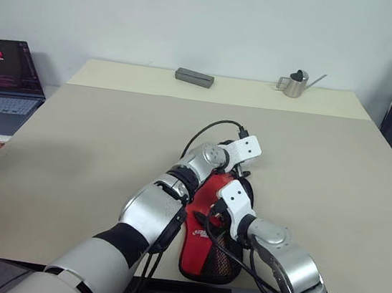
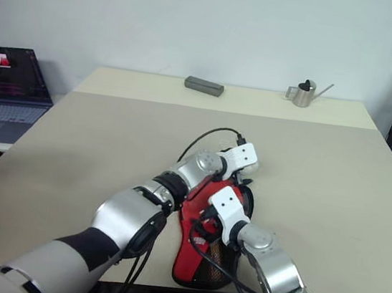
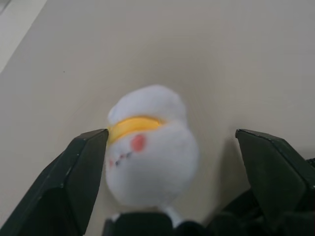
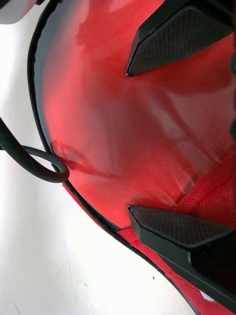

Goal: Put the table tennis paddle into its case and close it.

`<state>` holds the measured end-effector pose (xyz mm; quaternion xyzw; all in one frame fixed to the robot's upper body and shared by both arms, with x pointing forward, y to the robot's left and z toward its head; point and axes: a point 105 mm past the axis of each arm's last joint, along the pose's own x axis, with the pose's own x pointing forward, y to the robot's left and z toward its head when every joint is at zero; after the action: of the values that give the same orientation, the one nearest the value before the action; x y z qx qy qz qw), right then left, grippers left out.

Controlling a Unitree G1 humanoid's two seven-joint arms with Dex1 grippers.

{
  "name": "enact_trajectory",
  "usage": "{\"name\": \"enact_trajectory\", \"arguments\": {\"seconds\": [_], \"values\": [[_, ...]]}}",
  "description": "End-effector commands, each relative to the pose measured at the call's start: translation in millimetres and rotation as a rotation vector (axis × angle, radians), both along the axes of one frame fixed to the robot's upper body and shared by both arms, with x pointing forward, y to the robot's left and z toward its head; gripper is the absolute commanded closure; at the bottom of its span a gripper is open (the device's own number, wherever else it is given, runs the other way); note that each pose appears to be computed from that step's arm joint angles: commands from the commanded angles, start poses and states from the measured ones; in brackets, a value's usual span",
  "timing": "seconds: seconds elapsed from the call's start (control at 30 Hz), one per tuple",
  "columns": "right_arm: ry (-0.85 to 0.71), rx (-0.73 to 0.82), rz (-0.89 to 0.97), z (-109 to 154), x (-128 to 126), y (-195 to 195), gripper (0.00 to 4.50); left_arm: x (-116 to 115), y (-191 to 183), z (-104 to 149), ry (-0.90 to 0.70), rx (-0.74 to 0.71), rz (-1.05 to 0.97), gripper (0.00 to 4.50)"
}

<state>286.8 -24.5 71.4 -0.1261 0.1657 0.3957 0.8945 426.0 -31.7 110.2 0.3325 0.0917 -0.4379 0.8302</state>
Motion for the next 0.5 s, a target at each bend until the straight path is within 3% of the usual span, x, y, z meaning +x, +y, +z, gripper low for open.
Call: {"name": "enact_trajectory", "arguments": {"seconds": [0.03,0.2,0.37,0.5], "values": [[0.132,-0.081,-0.003,-39.8,-3.7,-6.1,0.0,4.4,-3.4,23.5,0.004,-0.112,0.003,0.02],[0.118,-0.087,0.01,-39.8,6.5,-7.4,0.0,17.7,14.8,46.5,-0.03,-0.188,0.067,0.02],[0.102,-0.099,0.026,-39.6,17.7,-9.5,0.0,36.3,68.2,72.0,-0.097,-0.237,0.162,0.02],[0.091,-0.099,0.028,-37.0,26.2,-12.8,0.0,35.5,107.7,85.4,-0.076,-0.313,0.134,0.02]]}}
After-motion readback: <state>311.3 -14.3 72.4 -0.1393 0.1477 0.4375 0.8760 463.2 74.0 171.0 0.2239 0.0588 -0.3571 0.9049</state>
